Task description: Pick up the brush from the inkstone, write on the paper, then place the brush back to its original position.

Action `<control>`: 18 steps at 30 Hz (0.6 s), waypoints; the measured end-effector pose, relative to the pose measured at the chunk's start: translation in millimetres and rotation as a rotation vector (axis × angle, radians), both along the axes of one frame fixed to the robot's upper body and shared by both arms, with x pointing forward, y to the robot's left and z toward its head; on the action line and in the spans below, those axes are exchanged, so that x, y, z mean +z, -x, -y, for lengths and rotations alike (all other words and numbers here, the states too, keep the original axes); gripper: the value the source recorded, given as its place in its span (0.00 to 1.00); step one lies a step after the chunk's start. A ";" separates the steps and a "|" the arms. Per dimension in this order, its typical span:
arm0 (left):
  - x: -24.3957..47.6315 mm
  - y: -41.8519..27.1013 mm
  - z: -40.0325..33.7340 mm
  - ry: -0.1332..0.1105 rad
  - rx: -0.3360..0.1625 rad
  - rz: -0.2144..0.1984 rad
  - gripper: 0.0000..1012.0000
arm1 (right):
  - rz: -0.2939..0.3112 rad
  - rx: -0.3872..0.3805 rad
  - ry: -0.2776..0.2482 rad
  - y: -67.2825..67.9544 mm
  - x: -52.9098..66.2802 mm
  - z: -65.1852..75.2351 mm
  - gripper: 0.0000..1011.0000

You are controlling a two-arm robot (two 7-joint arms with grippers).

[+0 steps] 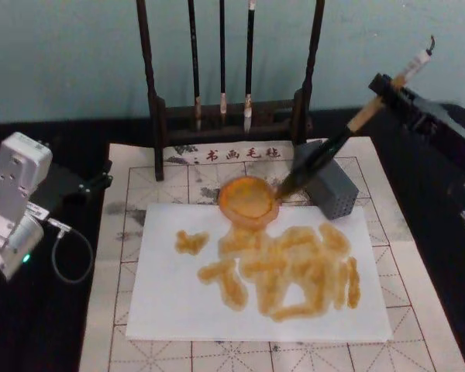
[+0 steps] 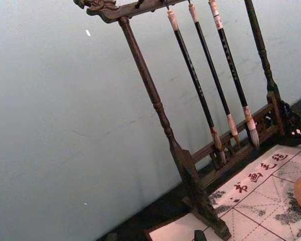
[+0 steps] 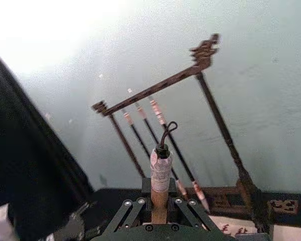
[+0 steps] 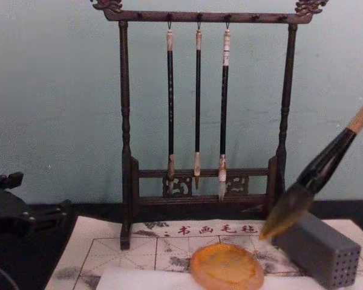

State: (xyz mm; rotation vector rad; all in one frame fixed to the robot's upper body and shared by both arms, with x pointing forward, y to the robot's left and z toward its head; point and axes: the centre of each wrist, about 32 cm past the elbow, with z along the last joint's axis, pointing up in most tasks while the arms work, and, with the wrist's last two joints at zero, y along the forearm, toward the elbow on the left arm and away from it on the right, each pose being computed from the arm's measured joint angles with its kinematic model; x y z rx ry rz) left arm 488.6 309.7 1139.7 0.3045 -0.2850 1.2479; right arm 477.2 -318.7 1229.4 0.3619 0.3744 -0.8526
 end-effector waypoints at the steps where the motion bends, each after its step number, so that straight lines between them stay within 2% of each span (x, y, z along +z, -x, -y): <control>1: 0.1 0.0 0.0 0.000 0.000 0.000 0.99 | -0.007 -0.008 -0.011 -1.9 -0.6 -1.4 0.18; 7: 0.0 0.0 0.0 0.000 0.000 0.000 0.99 | -0.075 -0.065 -0.101 -17.8 -8.4 -10.4 0.18; 10: 0.0 0.0 0.0 0.000 0.000 0.000 0.99 | -0.102 -0.079 -0.129 -23.4 -11.5 -13.1 0.18; 18: 0.1 0.0 0.0 0.000 0.000 0.000 0.99 | -0.221 -0.130 -0.210 -42.9 -22.7 -21.3 0.18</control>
